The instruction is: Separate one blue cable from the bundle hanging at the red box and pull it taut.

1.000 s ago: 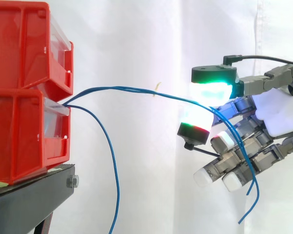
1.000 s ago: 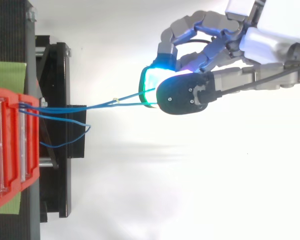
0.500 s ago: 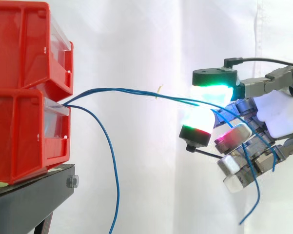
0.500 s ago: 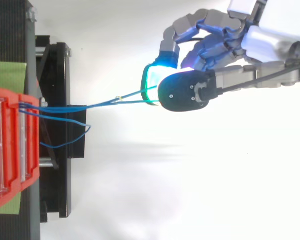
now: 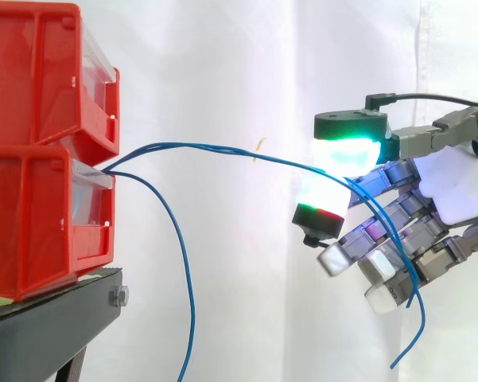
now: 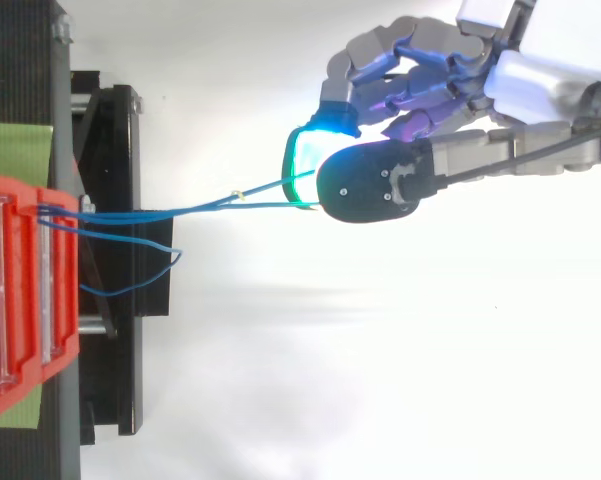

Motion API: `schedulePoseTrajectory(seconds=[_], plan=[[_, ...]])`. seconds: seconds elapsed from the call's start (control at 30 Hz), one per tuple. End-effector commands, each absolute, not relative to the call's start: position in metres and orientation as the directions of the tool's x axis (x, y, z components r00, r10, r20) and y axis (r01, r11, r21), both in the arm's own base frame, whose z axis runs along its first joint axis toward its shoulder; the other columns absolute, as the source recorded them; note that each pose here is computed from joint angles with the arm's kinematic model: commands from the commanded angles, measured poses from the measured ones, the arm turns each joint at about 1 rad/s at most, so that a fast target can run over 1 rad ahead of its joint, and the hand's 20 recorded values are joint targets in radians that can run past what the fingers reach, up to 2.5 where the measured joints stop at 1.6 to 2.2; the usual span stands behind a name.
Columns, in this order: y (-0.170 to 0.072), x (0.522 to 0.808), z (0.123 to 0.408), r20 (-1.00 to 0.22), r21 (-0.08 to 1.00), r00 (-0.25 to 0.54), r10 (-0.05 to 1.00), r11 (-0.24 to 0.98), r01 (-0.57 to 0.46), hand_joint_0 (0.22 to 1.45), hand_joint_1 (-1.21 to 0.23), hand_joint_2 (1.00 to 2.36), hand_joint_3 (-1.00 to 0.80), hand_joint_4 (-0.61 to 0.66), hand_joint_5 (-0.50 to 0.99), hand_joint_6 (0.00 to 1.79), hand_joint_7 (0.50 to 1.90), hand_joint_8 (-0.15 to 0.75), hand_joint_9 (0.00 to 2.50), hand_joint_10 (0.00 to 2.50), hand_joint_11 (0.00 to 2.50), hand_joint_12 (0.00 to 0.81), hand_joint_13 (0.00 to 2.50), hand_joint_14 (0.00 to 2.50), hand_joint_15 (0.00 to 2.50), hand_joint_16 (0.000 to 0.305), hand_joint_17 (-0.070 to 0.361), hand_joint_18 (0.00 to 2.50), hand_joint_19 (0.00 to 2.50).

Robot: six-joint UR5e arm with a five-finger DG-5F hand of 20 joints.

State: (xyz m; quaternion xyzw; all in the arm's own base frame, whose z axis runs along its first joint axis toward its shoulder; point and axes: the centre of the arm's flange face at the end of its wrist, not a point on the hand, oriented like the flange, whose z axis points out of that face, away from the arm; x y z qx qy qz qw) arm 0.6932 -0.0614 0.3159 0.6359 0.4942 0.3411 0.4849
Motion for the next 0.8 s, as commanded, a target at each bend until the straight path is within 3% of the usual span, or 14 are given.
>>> schedulePoseTrajectory(seconds=[0.0, 0.3, 0.33, 0.37, 0.43, 0.63, 0.67, 0.77], plan=[[-0.0612, 0.6934, 0.3152, -0.047, 0.953, 0.277, 0.960, -0.039, 0.299, 0.69, -0.74, 1.02, -0.20, -0.14, -0.21, 0.92, 1.08, 0.287, 0.41, 0.02, 0.86, 0.323, 0.91, 0.02, 0.74, 0.037, 0.083, 0.63, 0.39], [-0.0615, 0.6924, 0.3148, -0.051, 0.951, 0.278, 0.959, -0.038, 0.306, 0.69, -0.73, 1.02, -0.19, -0.12, -0.21, 0.92, 1.09, 0.306, 0.58, 0.00, 1.42, 0.314, 0.91, 0.02, 0.71, 0.036, 0.081, 0.65, 0.37], [-0.0615, 0.6924, 0.3148, -0.053, 0.951, 0.277, 0.959, -0.037, 0.307, 0.69, -0.73, 1.03, -0.19, -0.12, -0.21, 0.92, 1.08, 0.313, 0.58, 0.10, 1.43, 0.313, 0.92, 0.02, 0.71, 0.036, 0.082, 0.66, 0.38], [-0.0615, 0.6922, 0.3158, -0.052, 0.952, 0.277, 0.959, -0.037, 0.305, 0.69, -0.73, 1.02, -0.19, -0.11, -0.21, 0.92, 1.08, 0.318, 0.55, 0.37, 1.36, 0.315, 0.94, 0.02, 0.73, 0.036, 0.082, 0.67, 0.40], [-0.0605, 0.6921, 0.3157, -0.053, 0.951, 0.276, 0.960, -0.036, 0.307, 0.69, -0.73, 1.02, -0.19, -0.11, -0.21, 0.93, 1.06, 0.323, 0.51, 0.57, 1.29, 0.314, 0.97, 0.02, 0.75, 0.037, 0.082, 0.69, 0.40], [-0.0616, 0.6918, 0.3157, -0.049, 0.951, 0.279, 0.959, -0.041, 0.307, 0.69, -0.72, 1.02, -0.19, -0.10, -0.21, 0.93, 1.04, 0.336, 0.51, 0.60, 1.26, 0.306, 1.08, 0.02, 0.82, 0.036, 0.082, 0.76, 0.41], [-0.0615, 0.6915, 0.3155, -0.050, 0.950, 0.277, 0.960, -0.040, 0.310, 0.70, -0.72, 1.03, -0.18, -0.10, -0.21, 0.93, 1.06, 0.334, 0.54, 0.52, 1.34, 0.302, 1.13, 0.02, 0.87, 0.036, 0.080, 0.79, 0.42], [-0.0628, 0.6891, 0.3190, -0.058, 0.948, 0.275, 0.960, -0.033, 0.317, 0.70, -0.72, 1.03, -0.19, -0.09, -0.21, 0.93, 1.05, 0.333, 0.54, 0.69, 1.30, 0.296, 1.22, 0.02, 1.00, 0.035, 0.079, 0.82, 0.43]])
